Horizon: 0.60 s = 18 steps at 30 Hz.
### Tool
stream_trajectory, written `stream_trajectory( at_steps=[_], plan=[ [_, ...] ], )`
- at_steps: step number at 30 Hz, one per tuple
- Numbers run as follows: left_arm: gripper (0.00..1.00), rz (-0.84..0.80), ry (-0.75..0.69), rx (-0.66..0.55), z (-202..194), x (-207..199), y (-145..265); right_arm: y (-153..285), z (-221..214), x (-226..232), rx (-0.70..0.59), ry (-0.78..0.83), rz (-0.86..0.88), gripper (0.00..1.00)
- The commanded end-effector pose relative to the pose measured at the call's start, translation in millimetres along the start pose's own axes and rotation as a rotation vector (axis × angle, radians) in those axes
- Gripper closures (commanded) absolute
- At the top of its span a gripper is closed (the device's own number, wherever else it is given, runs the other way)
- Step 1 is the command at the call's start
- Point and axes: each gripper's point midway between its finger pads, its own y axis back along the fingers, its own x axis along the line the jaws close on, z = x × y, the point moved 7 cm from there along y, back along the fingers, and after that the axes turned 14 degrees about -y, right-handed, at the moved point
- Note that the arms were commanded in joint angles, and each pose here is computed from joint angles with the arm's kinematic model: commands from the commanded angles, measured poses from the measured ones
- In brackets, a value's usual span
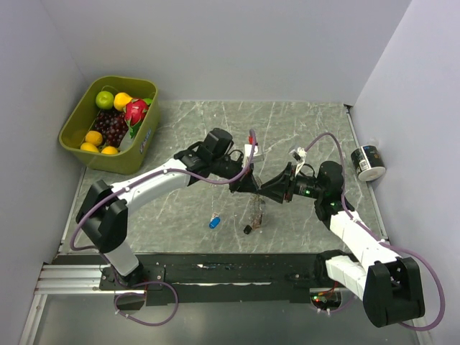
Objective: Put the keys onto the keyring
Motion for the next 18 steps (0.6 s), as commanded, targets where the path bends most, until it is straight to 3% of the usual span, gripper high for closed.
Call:
stream_trajectory(
  at_steps=[1,6,8,9,13,18],
  plan=[
    [0.99,0.006,-0.094,-0.080,28.4,-7.7,11.8,0.8,17.1,13.0,-0.029,0.099,0.054,0.58],
    [0.99,0.001,-0.093,-0.081,27.4,-9.8,12.8,1.7,15.6,14.7,-0.029,0.101,0.060,0.59],
    [0.99,-0.002,-0.093,-0.085,28.5,-10.5,13.1,1.1,17.0,16.3,-0.031,0.104,0.072,0.64],
    [0.99,-0.011,-0.093,-0.088,29.2,-11.7,12.9,1.2,17.9,17.4,-0.029,0.100,0.079,0.75],
    [0.99,-0.005,-0.096,-0.095,30.9,-12.0,14.5,-0.1,18.3,19.4,-0.015,0.102,0.116,0.99],
    [0.99,0.007,-0.106,-0.103,33.3,-13.6,17.2,0.6,16.7,19.7,-0.014,0.110,0.117,1.00]
  ],
)
